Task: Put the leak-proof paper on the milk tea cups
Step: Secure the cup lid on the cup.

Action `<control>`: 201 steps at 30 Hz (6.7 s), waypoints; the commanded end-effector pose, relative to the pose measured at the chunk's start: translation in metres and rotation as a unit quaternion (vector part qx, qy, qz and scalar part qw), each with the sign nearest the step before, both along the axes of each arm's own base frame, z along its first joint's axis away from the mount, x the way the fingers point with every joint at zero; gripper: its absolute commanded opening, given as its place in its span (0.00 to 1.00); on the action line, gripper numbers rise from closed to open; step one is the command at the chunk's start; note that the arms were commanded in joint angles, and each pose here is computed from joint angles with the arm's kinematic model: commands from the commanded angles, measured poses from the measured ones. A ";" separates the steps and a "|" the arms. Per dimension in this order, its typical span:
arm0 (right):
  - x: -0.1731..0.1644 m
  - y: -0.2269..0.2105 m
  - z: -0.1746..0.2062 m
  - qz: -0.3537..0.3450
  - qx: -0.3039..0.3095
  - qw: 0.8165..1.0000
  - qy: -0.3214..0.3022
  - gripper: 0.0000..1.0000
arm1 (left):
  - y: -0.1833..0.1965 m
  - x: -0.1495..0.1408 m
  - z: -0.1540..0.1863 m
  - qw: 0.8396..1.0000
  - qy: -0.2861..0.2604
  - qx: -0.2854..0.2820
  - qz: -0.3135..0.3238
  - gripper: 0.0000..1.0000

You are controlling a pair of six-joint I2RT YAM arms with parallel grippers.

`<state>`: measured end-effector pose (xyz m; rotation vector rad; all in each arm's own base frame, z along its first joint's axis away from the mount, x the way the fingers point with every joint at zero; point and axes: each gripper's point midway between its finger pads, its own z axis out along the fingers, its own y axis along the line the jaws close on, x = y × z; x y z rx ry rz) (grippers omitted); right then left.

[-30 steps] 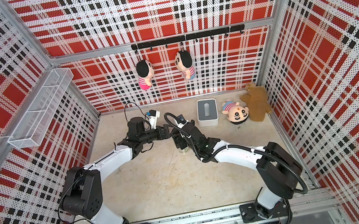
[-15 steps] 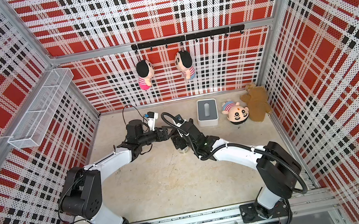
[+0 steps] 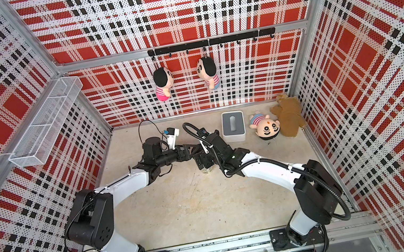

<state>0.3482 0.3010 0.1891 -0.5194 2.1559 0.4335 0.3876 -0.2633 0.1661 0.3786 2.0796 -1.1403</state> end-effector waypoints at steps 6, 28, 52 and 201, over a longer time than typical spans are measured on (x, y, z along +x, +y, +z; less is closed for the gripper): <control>-0.018 -0.014 -0.022 0.022 -0.032 0.997 0.065 0.96 | 0.012 -0.055 -0.111 0.983 0.142 0.112 -0.025 0.92; -0.021 -0.011 0.015 0.063 0.075 0.993 0.064 0.92 | 0.017 -0.052 -0.120 0.981 0.158 0.113 -0.018 0.85; -0.010 -0.032 0.001 0.036 0.216 0.968 0.127 0.70 | 0.018 -0.053 -0.124 0.979 0.166 0.115 -0.018 0.81; 0.021 0.005 0.028 0.011 0.239 0.961 0.135 0.61 | 0.005 -0.063 -0.129 0.976 0.179 0.113 -0.040 0.72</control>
